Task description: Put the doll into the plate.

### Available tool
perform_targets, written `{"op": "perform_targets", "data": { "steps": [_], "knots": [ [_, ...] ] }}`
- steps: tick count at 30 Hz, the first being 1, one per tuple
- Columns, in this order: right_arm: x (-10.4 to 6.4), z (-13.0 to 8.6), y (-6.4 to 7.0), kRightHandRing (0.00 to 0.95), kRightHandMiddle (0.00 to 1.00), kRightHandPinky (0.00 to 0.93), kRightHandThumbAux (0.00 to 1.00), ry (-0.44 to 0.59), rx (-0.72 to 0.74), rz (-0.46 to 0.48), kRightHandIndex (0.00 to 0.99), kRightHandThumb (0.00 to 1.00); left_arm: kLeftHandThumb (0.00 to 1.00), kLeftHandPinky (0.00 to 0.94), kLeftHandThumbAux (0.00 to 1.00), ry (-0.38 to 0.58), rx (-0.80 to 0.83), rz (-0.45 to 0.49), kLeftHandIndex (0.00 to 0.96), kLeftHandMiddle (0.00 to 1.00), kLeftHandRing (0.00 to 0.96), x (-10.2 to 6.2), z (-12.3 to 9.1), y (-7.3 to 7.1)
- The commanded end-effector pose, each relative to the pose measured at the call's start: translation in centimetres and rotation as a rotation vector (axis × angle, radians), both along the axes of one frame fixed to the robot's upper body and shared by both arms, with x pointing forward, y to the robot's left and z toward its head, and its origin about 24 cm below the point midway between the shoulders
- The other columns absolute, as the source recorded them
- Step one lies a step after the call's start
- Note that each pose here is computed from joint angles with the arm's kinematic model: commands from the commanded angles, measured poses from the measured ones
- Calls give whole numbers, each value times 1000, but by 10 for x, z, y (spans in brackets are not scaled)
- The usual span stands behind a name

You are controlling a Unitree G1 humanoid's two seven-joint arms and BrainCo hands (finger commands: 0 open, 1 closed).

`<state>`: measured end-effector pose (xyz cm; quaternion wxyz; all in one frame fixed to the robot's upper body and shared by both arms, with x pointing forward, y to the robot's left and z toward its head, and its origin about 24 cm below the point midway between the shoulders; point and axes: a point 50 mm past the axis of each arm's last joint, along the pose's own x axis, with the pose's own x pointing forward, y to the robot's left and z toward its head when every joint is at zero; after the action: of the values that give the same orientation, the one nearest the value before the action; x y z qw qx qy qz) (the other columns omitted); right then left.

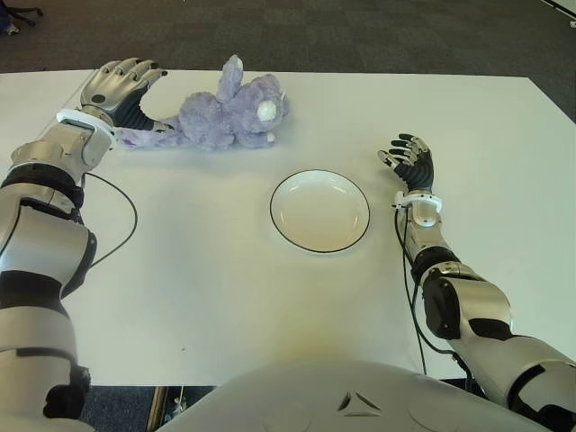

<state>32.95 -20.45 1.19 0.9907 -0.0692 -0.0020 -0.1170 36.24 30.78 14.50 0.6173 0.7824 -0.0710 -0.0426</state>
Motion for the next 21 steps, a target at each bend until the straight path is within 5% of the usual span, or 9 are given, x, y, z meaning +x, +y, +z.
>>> {"op": "perform_targets", "data": {
  "steps": [1, 9, 11, 21],
  "knots": [
    [-78, -100, 23, 331, 321, 322, 840, 483, 112, -18, 247, 211, 105, 0, 572, 198, 108, 59, 51, 0, 0, -12, -39, 8],
    [-78, -100, 23, 333, 322, 322, 847, 480, 113, -20, 245, 205, 133, 0, 567, 378, 139, 156, 62, 0, 0, -18, -85, -4],
    [-78, -100, 23, 333, 321, 322, 846, 479, 116, -21, 243, 200, 71, 0, 557, 419, 143, 183, 40, 0, 0, -19, -95, -9],
    [-80, -101, 20, 340, 328, 329, 857, 479, 125, -33, 246, 203, 11, 0, 583, 514, -34, 196, 52, 0, 0, -14, -120, -53]
  ]
}}
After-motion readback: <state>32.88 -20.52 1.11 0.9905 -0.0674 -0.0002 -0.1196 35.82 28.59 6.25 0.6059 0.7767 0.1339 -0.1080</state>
